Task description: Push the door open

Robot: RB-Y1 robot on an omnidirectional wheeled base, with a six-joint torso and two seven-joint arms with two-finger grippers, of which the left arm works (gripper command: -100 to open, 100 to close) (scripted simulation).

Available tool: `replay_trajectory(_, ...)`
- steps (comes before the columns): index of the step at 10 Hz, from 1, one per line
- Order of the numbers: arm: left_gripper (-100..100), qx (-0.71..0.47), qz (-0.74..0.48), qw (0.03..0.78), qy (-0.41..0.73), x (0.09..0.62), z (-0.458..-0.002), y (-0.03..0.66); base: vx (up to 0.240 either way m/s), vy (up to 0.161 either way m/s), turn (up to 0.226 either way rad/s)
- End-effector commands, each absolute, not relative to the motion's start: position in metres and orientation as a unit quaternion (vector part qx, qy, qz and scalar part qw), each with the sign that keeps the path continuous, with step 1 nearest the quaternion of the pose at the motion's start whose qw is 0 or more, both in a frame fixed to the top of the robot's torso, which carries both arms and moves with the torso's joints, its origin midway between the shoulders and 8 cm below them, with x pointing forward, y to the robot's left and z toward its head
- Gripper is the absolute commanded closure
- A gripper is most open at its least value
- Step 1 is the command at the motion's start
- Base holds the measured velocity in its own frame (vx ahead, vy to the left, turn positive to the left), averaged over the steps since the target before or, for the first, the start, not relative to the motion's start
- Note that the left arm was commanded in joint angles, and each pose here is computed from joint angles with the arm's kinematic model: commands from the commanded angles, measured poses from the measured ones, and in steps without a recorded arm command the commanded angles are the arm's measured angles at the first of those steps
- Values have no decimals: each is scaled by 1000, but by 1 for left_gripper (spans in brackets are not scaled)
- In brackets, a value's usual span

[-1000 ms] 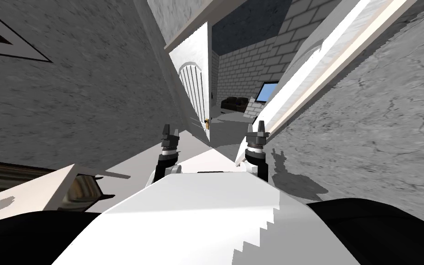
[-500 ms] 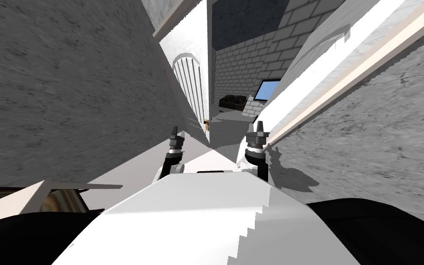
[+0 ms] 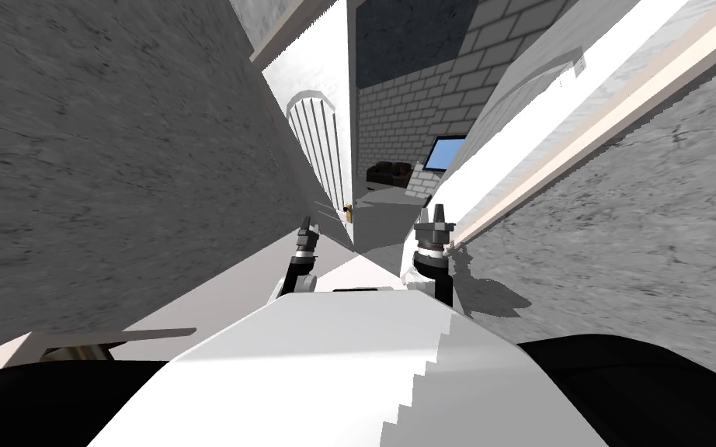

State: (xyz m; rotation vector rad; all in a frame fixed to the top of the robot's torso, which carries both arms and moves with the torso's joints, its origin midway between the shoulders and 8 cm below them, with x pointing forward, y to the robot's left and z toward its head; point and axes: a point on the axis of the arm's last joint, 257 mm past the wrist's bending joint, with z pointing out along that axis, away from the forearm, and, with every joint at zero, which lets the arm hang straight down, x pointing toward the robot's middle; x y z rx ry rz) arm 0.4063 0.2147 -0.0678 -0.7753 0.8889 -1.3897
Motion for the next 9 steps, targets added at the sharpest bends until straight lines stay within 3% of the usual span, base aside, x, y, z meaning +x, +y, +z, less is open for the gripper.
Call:
replay_trajectory(1, -100, -342, -605, 601, 395, 415, -81, 209, 100, 83, -103)
replay_trajectory(9, -100, -370, -609, 542, 447, 446, -145, 173, 86, 86, -89)
